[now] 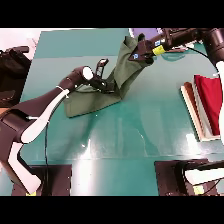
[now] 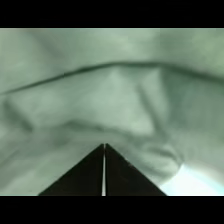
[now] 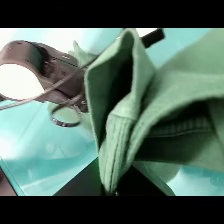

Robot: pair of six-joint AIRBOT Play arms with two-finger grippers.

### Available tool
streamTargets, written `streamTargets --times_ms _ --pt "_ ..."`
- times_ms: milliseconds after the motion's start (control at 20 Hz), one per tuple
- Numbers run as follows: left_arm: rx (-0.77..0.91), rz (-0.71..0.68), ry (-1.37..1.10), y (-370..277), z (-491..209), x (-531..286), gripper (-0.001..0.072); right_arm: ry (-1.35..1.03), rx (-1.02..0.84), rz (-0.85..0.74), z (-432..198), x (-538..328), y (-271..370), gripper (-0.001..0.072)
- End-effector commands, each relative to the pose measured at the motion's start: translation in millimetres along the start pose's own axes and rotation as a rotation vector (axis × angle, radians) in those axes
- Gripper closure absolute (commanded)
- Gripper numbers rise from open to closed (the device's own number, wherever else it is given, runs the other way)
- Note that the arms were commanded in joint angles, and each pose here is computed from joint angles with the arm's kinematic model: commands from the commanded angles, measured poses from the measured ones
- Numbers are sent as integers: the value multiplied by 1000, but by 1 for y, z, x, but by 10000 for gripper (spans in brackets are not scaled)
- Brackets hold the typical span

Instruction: Fold the shirts.

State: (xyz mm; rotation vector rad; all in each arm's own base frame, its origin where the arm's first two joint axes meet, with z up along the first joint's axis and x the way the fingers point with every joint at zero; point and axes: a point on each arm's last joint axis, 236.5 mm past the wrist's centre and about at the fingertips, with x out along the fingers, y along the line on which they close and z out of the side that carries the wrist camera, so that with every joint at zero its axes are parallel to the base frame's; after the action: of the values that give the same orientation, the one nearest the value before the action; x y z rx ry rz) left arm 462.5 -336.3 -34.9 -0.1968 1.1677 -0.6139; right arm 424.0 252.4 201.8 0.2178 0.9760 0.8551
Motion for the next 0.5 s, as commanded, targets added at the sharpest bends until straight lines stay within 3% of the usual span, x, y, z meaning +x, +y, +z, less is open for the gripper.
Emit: streamTargets --times_ms 0,250,450 --pt "3 68 -4 33 13 -54 686 -32 -18 12 8 8 12 691" --pt "17 256 -268 89 65 -216 686 30 -102 89 -6 68 56 690" --pt "13 363 -473 101 75 -334 685 6 -234 205 -13 171 140 687"
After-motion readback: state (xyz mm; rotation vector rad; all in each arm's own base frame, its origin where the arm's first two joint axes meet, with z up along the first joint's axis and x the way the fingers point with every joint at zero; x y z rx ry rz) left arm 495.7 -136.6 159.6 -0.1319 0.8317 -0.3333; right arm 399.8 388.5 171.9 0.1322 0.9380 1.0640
